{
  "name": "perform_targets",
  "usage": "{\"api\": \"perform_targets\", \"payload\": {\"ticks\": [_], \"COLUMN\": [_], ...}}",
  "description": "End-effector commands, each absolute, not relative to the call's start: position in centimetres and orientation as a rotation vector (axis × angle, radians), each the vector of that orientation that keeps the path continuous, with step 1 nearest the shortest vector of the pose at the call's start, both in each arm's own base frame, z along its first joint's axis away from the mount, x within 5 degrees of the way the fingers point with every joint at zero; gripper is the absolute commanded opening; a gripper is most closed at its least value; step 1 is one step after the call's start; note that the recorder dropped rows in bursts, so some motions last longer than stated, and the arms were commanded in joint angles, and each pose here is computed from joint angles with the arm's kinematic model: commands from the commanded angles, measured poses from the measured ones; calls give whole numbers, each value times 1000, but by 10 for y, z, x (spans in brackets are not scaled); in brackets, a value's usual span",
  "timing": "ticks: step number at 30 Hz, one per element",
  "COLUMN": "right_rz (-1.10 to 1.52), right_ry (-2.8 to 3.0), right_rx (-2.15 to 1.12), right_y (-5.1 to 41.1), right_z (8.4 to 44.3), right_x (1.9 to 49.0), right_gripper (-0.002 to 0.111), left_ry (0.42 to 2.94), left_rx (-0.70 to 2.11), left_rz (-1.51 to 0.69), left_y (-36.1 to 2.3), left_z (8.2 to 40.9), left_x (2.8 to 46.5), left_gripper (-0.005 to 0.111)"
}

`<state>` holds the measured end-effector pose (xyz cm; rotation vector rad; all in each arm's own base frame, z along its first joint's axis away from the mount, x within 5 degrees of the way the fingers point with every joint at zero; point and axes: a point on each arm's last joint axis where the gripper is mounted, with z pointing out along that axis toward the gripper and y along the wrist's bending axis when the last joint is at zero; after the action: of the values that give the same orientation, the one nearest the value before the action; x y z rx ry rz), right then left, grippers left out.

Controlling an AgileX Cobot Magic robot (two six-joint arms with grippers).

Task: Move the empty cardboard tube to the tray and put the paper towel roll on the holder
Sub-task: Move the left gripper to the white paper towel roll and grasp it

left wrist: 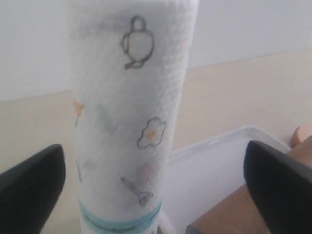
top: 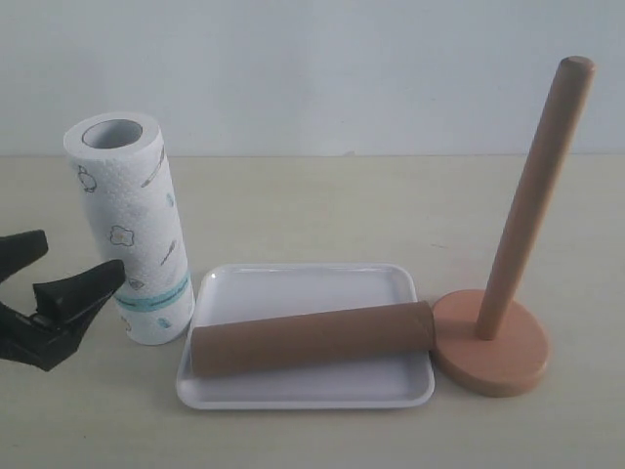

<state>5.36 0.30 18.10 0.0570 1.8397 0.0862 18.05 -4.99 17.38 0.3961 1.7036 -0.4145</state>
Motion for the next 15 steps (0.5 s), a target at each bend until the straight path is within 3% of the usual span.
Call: {"api": "perform_targets", "payload": {"ticks": [1, 15], "right_rz": [83, 84], "right_ry": [1829, 1803], "right_rx": [65, 67], "right_y": [3, 3], "right_z": [182, 184], "right_x": [53, 54], "right_gripper": [0, 0], "left_ry": [1588, 1577], "left_rx": [395, 471], "left_rz": [-466, -431], "left_y": [-53, -56], "left_z": [184, 188], "left_x": [181, 208], "left_gripper": [110, 110]}}
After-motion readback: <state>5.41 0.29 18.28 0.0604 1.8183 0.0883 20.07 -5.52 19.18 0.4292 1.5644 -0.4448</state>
